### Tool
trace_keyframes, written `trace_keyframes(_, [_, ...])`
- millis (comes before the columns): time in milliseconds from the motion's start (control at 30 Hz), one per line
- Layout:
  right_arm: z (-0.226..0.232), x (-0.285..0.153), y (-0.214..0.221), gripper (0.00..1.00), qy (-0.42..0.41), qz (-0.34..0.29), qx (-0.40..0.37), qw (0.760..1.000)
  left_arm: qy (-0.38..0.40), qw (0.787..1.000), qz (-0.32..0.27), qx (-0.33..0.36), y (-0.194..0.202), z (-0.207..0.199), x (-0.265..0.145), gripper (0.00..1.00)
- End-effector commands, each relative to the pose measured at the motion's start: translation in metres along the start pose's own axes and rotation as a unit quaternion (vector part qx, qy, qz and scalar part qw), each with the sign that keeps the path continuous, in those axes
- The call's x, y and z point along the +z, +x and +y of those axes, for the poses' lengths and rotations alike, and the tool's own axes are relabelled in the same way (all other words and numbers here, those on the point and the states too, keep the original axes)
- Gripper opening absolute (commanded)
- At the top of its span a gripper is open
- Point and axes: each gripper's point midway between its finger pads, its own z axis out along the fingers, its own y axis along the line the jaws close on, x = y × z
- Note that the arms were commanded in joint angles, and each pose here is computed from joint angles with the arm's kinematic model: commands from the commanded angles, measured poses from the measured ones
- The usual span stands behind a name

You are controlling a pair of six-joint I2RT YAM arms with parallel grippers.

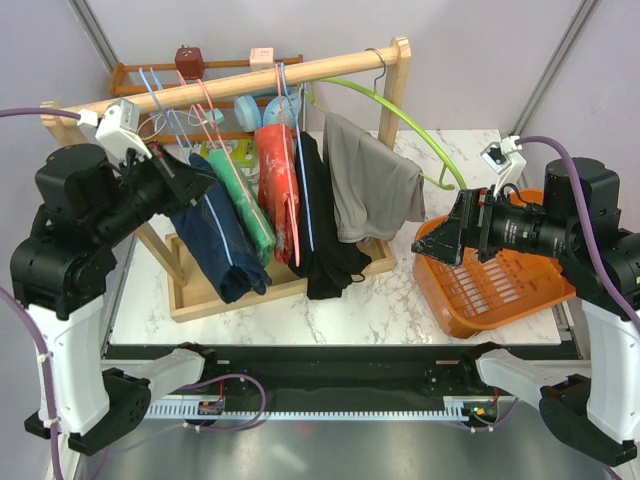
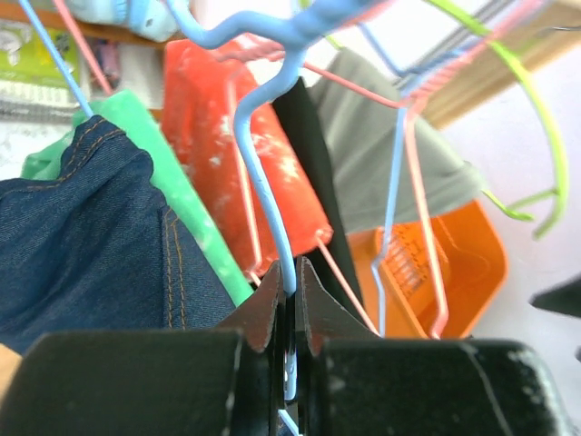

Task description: Remove the trousers from the hanger

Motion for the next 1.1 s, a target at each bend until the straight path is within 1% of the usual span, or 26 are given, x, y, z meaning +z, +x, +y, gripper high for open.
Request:
trace_keyframes(0, [0.012,-0.007,0.013,0.97,-0.031,0.034,-0.012,0.999,0.091,0.994,-0.050,0.039,-0.022,-0.038,-0.040,0.02])
trace_keyframes(67, [0.012,-0.004,0.012,0.96,-0.037,0.045,-0.018,0.998,0.103,0.992,-0.056,0.043,-0.023,-0.043,-0.052,0.02])
trace_keyframes(267, [0.013,0.006,0.007,0.93,-0.050,0.064,-0.017,0.997,0.157,0.986,-0.035,0.042,-0.009,-0.061,-0.082,0.02])
trace_keyframes(433, [0.021,0.015,0.007,0.91,-0.074,0.084,-0.015,0.994,0.217,0.975,-0.010,0.048,0.005,-0.079,-0.102,0.02])
trace_keyframes(467, [0.024,0.020,0.010,0.91,-0.080,0.096,-0.018,0.992,0.226,0.973,-0.006,0.045,0.006,-0.082,-0.105,0.02])
trace_keyframes(533, [0.026,0.026,0.007,0.90,-0.072,0.095,-0.024,0.993,0.243,0.969,-0.002,0.041,0.008,-0.088,-0.113,0.02])
trace_keyframes(567, [0.037,0.032,0.014,0.89,-0.086,0.112,-0.031,0.989,0.245,0.969,-0.003,0.032,0.007,-0.090,-0.116,0.02])
trace_keyframes(600, [0.042,0.036,0.015,0.89,-0.086,0.113,-0.037,0.989,0.244,0.969,-0.005,0.029,0.007,-0.090,-0.119,0.02])
trace_keyframes(633, [0.043,0.045,0.009,0.89,-0.067,0.095,-0.034,0.993,0.243,0.970,-0.008,0.025,0.007,-0.089,-0.122,0.02])
trace_keyframes(667, [0.060,0.050,0.019,0.89,-0.081,0.108,-0.052,0.990,0.238,0.971,-0.006,0.011,0.007,-0.088,-0.121,0.02])
trace_keyframes(700, [0.070,0.052,0.020,0.89,-0.088,0.102,-0.059,0.989,0.228,0.974,-0.008,0.001,0.007,-0.085,-0.120,0.02])
trace_keyframes(733, [0.077,0.059,0.014,0.89,-0.078,0.083,-0.055,0.992,0.223,0.975,-0.007,-0.007,0.008,-0.084,-0.120,0.02])
trace_keyframes(767, [0.096,0.064,0.029,0.88,-0.097,0.100,-0.070,0.988,0.215,0.976,-0.003,-0.025,0.008,-0.082,-0.119,0.02])
trace_keyframes(833, [0.114,0.075,0.036,0.88,-0.100,0.095,-0.080,0.987,0.186,0.981,0.000,-0.051,0.011,-0.073,-0.116,0.02])
trace_keyframes(867, [0.128,0.075,0.047,0.88,-0.098,0.087,-0.103,0.986,0.176,0.982,0.004,-0.069,0.012,-0.071,-0.114,0.02])
trace_keyframes(1000, [0.154,0.075,0.058,0.88,-0.094,0.051,-0.139,0.984,0.151,0.983,0.010,-0.104,0.016,-0.064,-0.115,0.02])
trace_keyframes(1033, [0.162,0.075,0.060,0.88,-0.103,0.042,-0.142,0.984,0.144,0.983,0.014,-0.112,0.018,-0.061,-0.116,0.02])
trace_keyframes(1067, [0.173,0.072,0.073,0.88,-0.116,0.045,-0.156,0.980,0.140,0.982,0.016,-0.124,0.019,-0.061,-0.117,0.02])
